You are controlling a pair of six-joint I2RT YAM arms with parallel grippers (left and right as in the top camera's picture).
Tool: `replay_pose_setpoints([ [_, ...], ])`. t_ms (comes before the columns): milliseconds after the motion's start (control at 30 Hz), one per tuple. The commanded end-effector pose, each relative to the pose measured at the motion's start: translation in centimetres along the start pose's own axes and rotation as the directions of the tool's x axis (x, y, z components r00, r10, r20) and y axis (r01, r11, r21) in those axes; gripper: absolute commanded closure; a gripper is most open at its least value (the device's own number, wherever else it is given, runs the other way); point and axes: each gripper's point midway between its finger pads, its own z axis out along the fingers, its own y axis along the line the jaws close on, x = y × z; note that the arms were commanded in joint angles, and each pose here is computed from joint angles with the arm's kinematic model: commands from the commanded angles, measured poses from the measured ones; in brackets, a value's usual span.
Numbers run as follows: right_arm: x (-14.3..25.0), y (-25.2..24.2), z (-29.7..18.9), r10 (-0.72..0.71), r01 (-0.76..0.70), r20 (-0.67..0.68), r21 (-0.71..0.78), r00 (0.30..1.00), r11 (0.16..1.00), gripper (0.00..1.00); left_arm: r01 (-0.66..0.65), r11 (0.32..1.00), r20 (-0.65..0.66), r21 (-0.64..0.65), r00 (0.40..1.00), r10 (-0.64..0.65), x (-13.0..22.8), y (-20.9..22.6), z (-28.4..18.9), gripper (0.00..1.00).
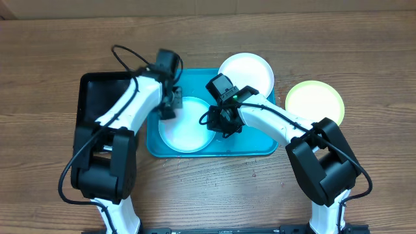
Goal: Clean dirty plates on tray and stack at the side
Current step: 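Lift the light blue plate with the right gripper and stack it on the yellow plate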
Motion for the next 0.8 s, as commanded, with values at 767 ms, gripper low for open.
replay_pose_setpoints([
  [767, -3.4, -3.8, -18.2, -0.32, -0.033, 0.49, 0.585, 0.811, 0.81, 0.96, -0.011, 0.996, 0.04, 0.092, 0.999, 0.007, -4.1, -1.1, -8.1, 0.96],
])
